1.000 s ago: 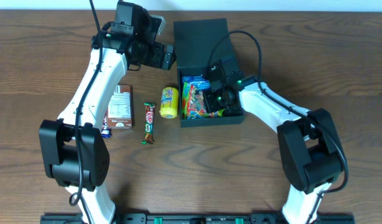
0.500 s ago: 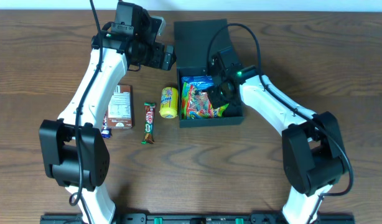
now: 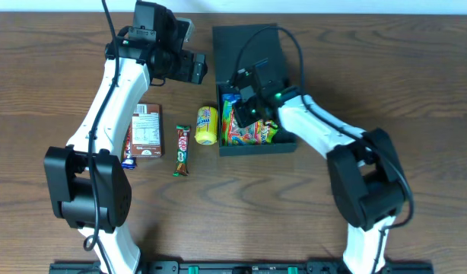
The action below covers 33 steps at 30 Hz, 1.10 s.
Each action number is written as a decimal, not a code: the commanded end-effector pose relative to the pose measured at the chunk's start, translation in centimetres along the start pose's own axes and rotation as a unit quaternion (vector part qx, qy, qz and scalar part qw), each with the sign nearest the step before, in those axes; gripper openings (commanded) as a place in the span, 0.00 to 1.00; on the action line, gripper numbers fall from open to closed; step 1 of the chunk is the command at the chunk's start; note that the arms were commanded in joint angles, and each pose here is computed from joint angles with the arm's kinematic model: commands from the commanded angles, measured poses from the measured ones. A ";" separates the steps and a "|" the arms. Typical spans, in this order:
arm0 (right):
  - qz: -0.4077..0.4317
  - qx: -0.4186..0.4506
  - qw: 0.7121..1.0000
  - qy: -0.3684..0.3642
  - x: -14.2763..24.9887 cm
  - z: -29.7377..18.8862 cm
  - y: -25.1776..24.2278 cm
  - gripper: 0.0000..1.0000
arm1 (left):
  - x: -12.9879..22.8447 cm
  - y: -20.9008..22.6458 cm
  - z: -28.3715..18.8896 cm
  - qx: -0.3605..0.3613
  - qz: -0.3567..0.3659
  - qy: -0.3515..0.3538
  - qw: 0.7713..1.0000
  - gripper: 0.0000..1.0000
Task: Pack container
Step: 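Push the gummy bag down into the box with the right gripper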
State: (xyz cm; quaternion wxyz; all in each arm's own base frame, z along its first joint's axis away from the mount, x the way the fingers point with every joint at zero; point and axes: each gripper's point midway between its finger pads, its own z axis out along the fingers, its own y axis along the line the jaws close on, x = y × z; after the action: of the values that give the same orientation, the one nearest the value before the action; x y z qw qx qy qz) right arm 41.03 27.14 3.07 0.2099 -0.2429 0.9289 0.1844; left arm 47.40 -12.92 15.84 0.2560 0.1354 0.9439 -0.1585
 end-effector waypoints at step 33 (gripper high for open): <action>0.077 0.113 0.981 0.140 7.0 -3.0 -6.5 0.01 | -1.3 -0.2 -1.8 -0.008 0.020 -0.023 1.000 0.96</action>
State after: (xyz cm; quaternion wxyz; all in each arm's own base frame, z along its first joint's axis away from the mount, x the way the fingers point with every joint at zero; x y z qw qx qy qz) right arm 37.88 19.75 3.08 0.1037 -0.1900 0.9695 0.1152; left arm 47.37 -12.92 15.84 0.2560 0.1390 0.9436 -0.1575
